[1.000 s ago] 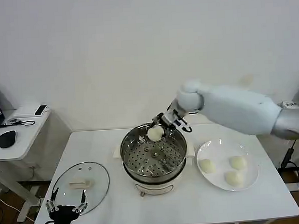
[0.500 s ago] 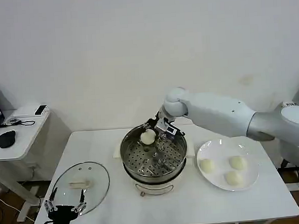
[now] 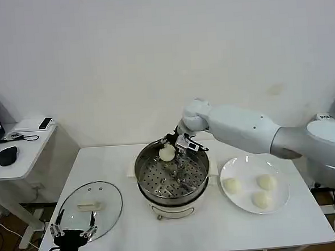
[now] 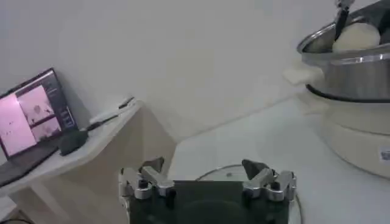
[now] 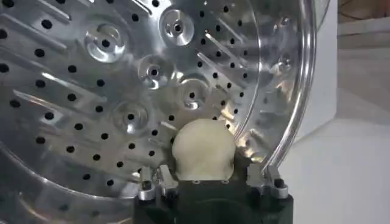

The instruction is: Take steamed baozi put them in steamer then cover it.

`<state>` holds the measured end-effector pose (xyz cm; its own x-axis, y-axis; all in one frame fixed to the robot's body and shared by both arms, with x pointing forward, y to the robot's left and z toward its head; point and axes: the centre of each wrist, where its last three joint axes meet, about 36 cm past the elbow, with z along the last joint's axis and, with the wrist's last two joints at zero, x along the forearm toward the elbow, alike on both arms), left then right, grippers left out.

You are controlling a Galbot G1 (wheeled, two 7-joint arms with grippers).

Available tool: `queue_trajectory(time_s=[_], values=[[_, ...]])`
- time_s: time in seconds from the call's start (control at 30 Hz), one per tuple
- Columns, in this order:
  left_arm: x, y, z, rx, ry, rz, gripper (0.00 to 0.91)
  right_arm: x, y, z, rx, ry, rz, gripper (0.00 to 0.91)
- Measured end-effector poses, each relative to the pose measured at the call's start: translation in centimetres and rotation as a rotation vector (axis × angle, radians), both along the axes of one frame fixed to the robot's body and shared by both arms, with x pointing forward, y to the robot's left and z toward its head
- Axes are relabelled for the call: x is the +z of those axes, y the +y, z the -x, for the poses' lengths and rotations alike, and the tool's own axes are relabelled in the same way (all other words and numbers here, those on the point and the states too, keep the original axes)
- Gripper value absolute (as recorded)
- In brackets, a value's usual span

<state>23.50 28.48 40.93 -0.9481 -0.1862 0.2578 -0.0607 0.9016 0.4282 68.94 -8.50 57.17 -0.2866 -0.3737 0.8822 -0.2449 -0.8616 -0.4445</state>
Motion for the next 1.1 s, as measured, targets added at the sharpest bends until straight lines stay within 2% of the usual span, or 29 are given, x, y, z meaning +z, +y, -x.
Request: queue_trajectory(time_s=[0.27, 0.53, 0.77, 0.87, 1.1], values=[[0.2, 0.0, -0.2, -0.004, -0.007, -0.004, 0.907, 1.4, -0.4, 0.7, 0.002, 0.001, -0.011, 0.907], [0.3, 0.1, -0.7, -0.012, -0.015, 0.003, 0.907, 5.4, -3.1, 1.6, -0.082, -0.001, -0.042, 0.907], [0.4, 1.1, -1.7, -0.006, -0.026, 0.014, 0.907, 9.0, -8.9, 3.1, -0.268, 0.012, -0.089, 0.907], [0.4, 1.3, -2.2, -0.015, -0.032, 0.014, 0.907, 9.8, -12.2, 4.6, -0.364, 0.016, -0.098, 0.907], [0.5, 1.1, -3.3, -0.045, -0.038, 0.022, 0.907, 9.1, -19.3, 9.0, -0.567, 0.05, -0.108, 0.907]])
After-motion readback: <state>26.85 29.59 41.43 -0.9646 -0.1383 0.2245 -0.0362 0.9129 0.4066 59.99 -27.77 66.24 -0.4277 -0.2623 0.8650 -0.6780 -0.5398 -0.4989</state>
